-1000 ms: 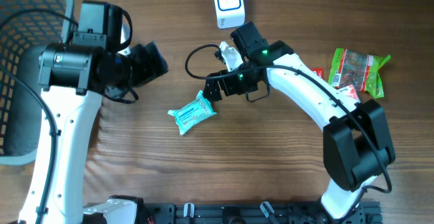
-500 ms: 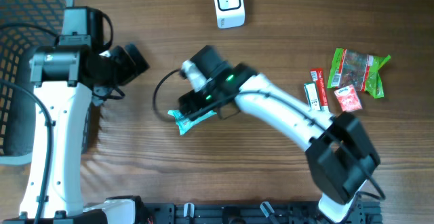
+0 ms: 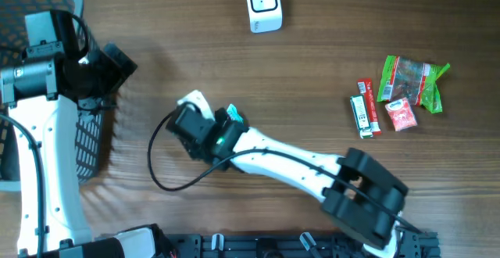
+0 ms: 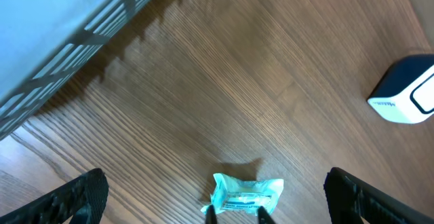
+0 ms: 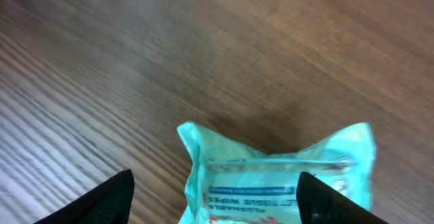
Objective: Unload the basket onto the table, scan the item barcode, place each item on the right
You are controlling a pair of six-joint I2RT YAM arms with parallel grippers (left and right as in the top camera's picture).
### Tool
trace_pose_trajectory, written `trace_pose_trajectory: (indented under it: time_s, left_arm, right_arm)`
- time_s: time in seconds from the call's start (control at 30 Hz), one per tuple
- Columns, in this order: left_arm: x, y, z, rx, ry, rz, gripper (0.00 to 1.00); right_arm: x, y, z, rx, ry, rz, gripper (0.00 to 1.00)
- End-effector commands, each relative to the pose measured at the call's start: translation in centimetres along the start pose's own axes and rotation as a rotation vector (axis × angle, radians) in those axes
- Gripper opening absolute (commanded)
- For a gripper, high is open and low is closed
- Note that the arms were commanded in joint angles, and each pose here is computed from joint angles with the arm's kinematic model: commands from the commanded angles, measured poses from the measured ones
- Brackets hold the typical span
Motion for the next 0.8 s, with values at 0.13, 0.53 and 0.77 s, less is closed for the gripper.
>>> trace_pose_trajectory:
  time_s: [0.13, 0.53, 0.77]
  left_arm:
    - [0.2, 0.4, 0.4, -0.022, -0.011, 0.016, 1.00]
    - [0.2, 0.4, 0.4, -0.021, -0.011, 0.016, 1.00]
    - [0.2, 0.4, 0.4, -0.021, -0.011, 0.016, 1.00]
  right_arm:
    - [2.4, 1.0, -1.6, -0.069, -0.027, -0.195, 0.76]
    - [4.4, 0.8, -2.9, -0.240, 0.042, -0.211, 0.05]
    - [-0.2, -5.0, -1.7, -0.246, 0.123, -0.232, 0.08]
Point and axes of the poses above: each gripper's point midway between its finger pads, its own x axis out along the fingers, its own y axis along the line the jaws close on, z = x × y, the point moved 5 cm from there along -x, back along the fingers, and after that the axes turned 7 degrees about -x, right-handed, at the moved point
